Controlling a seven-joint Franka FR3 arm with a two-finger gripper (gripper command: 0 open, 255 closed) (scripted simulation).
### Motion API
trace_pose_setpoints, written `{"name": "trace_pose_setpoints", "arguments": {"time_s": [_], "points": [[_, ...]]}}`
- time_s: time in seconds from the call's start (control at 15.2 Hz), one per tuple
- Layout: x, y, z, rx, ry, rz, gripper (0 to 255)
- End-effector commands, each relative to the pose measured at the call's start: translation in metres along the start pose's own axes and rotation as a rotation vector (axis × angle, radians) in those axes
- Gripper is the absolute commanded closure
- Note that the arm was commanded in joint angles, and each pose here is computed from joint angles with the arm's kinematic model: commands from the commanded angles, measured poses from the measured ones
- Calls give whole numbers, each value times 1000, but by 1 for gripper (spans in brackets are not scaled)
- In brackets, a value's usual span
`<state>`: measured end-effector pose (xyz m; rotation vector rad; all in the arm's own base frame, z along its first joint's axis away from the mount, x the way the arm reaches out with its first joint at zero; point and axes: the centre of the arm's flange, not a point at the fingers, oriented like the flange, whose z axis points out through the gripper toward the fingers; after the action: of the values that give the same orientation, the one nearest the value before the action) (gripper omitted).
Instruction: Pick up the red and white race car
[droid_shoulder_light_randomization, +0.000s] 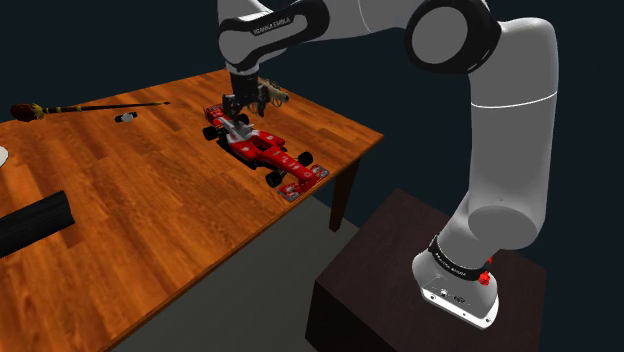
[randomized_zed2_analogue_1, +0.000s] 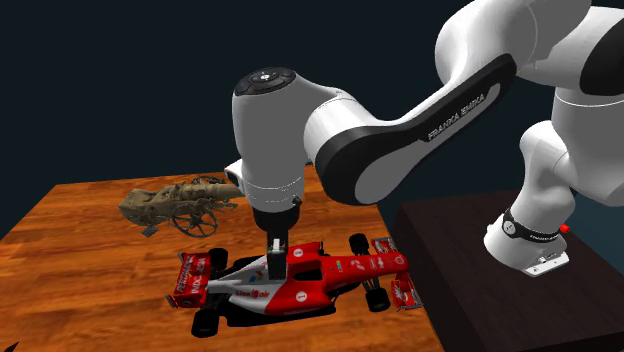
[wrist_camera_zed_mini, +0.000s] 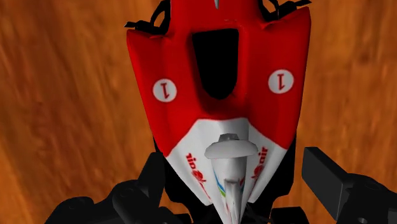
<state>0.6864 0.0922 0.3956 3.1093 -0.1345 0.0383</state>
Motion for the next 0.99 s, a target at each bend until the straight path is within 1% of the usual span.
{"name": "trace_pose_setpoints", "arguments": {"time_s": [0.0, 0.13, 0.26, 0.33, 0.92], "points": [[0, -1, 10, 0, 1, 0, 0], [0, -1, 24, 0, 1, 0, 0], [0, -1, 24, 0, 1, 0, 0], [-1, -1, 24, 0, 1, 0, 255], [0, -1, 24, 0, 1, 0, 255]]}}
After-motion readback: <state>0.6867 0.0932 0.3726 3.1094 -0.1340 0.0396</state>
